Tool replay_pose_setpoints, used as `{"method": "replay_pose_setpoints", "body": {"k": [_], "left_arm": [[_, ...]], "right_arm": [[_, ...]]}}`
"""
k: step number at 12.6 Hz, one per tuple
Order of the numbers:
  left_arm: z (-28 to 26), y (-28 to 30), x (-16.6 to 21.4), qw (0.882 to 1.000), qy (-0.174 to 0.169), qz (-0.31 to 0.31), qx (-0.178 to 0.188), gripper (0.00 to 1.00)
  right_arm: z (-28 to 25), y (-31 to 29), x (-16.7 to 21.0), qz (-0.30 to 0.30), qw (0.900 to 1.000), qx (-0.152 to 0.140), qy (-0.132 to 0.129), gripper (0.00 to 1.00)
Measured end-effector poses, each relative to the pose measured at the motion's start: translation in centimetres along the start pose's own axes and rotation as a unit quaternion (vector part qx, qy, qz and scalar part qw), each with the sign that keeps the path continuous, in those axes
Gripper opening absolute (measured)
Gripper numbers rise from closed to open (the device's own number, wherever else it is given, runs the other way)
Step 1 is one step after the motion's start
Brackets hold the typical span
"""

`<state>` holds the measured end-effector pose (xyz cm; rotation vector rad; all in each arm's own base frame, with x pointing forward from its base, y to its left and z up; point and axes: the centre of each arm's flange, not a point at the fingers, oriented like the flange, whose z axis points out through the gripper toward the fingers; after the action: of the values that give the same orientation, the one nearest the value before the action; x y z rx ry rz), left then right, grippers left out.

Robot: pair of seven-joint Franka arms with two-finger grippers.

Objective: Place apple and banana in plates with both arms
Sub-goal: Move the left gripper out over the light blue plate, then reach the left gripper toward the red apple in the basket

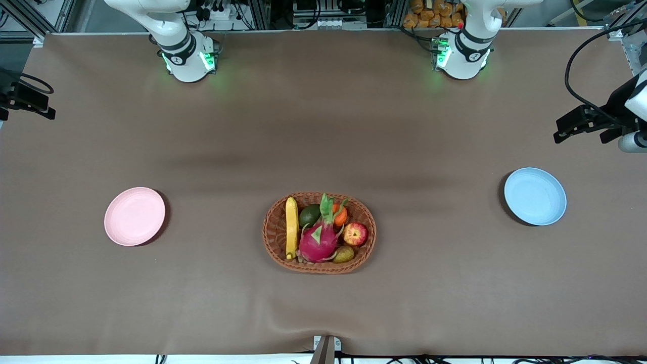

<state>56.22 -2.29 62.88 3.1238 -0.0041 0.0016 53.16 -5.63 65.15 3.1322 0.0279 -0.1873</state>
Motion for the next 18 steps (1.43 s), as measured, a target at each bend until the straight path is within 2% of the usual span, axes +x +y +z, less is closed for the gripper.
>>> {"method": "replay_pose_setpoints", "body": {"k": [6,9,12,18], "left_arm": [[0.1,0.0,0.0,1.000,-0.001,0.000,0.000,1.00],[1.5,0.3,0.7,1.000,-0.015,0.002,0.001,1.00],[4.7,3.0,2.2,0.999,-0.036,0.024,0.002,1.00],[9.7,8.4,6.4,0.998,-0.024,0.064,0.002,1.00]], "right_arm": [[0.0,-0.1,0.0,-0.001,1.000,0.000,0.000,1.00],[0.2,-0.1,0.1,-0.001,1.000,0.000,-0.003,1.00],[0.7,-0.2,0.1,-0.002,1.000,0.008,-0.008,1.00],[1.7,0.1,0.2,0.001,1.000,0.015,-0.017,1.00]]}}
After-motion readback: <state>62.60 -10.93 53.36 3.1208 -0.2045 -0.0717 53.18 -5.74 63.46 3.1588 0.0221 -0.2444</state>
